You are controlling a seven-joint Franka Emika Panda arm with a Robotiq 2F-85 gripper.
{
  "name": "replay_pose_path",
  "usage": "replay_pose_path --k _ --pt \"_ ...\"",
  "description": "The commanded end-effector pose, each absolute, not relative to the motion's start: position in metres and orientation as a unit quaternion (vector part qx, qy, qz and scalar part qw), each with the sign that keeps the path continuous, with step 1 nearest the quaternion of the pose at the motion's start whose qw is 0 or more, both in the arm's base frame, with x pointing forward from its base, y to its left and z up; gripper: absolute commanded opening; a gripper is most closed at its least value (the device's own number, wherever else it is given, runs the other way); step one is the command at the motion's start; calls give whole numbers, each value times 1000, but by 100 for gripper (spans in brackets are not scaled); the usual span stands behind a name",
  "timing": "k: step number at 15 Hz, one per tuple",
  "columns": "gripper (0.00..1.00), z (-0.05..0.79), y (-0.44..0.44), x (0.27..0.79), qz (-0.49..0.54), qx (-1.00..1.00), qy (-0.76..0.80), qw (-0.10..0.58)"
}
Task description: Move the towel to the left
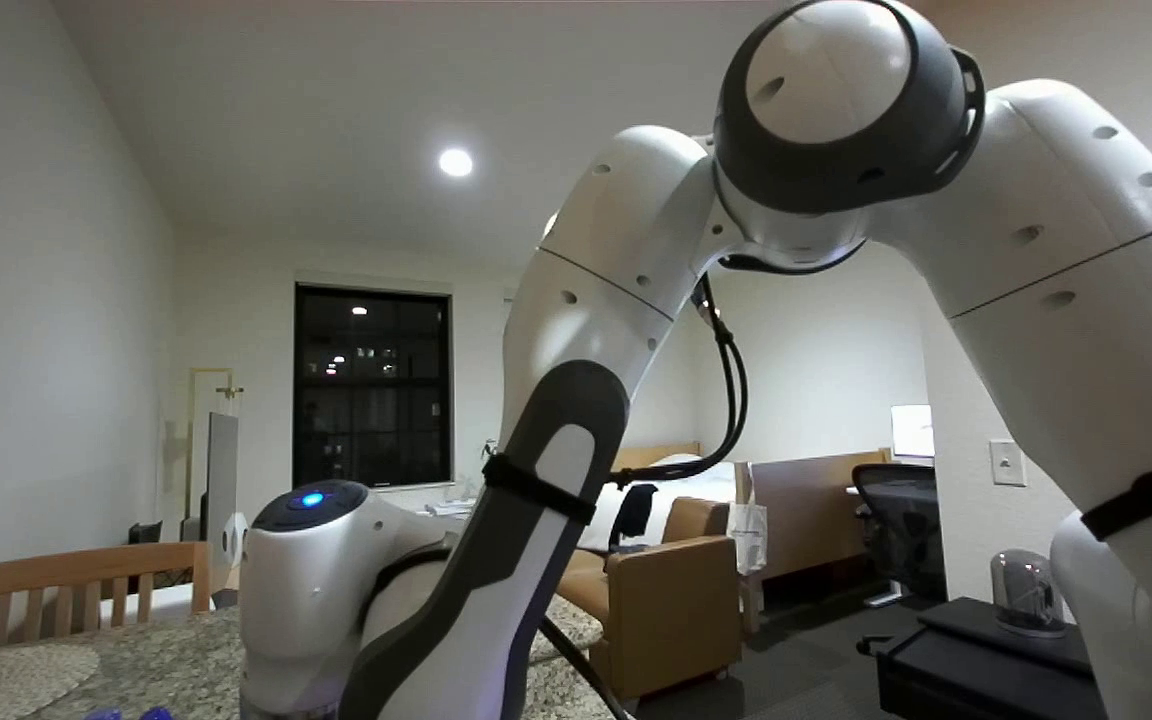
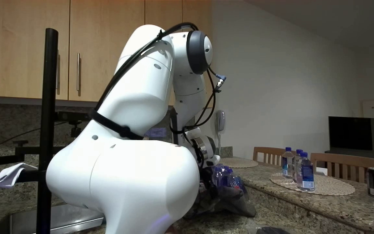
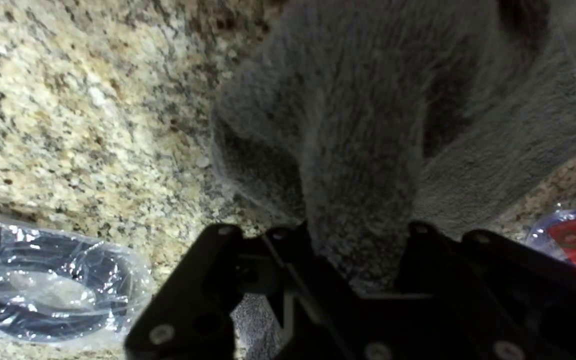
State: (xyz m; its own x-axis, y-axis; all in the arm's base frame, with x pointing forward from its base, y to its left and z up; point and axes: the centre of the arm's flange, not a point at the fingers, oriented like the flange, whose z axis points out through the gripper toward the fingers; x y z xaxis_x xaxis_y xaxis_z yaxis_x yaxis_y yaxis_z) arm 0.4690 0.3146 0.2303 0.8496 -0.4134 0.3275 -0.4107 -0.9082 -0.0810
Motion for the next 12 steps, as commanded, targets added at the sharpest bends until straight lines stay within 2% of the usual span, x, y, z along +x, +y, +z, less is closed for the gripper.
replay_pose_path --k 1,12 --pt "10 214 317 468 -146 -964 224 3" --pt "10 188 311 463 -98 -961 257 -6"
